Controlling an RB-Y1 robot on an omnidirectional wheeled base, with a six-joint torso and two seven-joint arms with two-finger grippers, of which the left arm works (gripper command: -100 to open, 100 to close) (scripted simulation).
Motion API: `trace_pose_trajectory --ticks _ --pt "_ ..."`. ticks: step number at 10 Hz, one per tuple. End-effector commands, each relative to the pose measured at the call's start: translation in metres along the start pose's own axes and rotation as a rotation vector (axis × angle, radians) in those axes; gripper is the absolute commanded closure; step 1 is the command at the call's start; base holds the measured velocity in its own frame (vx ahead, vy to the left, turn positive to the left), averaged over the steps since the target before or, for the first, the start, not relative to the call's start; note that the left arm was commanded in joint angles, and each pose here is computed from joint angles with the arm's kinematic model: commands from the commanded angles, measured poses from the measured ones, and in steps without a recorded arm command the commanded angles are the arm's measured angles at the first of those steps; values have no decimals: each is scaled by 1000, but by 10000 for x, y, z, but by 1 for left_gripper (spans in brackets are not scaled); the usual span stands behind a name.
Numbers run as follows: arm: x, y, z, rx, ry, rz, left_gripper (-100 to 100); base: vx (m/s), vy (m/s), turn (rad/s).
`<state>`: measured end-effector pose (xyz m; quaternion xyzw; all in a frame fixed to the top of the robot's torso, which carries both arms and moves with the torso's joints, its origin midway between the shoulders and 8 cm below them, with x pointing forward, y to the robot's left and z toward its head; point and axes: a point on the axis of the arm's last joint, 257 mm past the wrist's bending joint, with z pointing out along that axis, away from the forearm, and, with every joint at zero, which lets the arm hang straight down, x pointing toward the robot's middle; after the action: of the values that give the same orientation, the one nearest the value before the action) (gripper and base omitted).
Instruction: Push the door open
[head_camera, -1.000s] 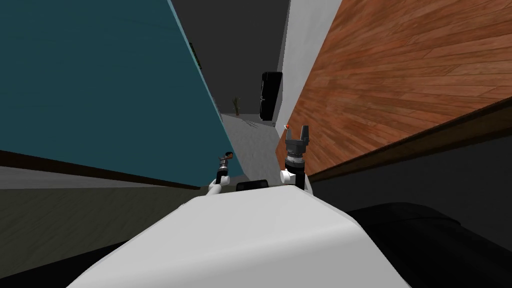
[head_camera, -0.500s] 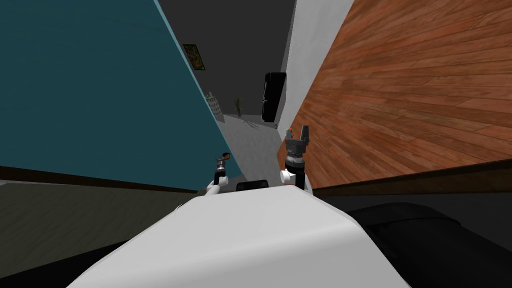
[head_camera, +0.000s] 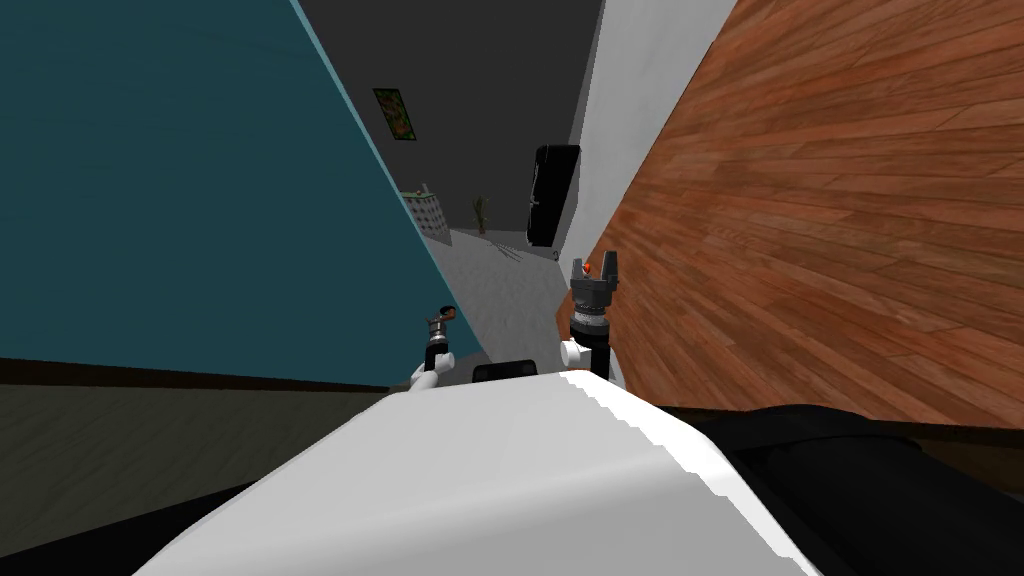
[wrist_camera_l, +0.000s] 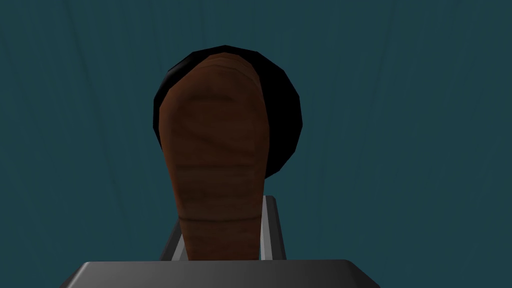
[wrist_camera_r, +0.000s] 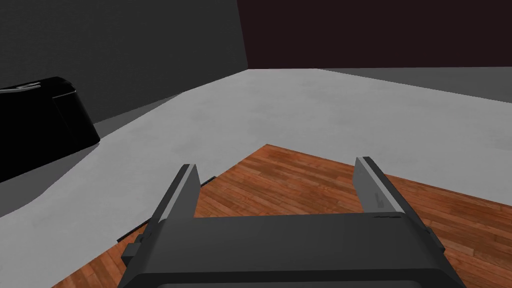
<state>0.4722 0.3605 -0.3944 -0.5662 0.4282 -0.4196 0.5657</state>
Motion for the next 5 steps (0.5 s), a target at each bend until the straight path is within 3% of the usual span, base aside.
trace_pose_trajectory --ticks 1,4,5 --pt "-85 -40 25 10 -20 -3 100 158 -75 48" --pt "-198 -29 14 7 -53 -9 100 175 -61 61" --pt "-222 2 -4 1 -52 -4 100 75 -12 36"
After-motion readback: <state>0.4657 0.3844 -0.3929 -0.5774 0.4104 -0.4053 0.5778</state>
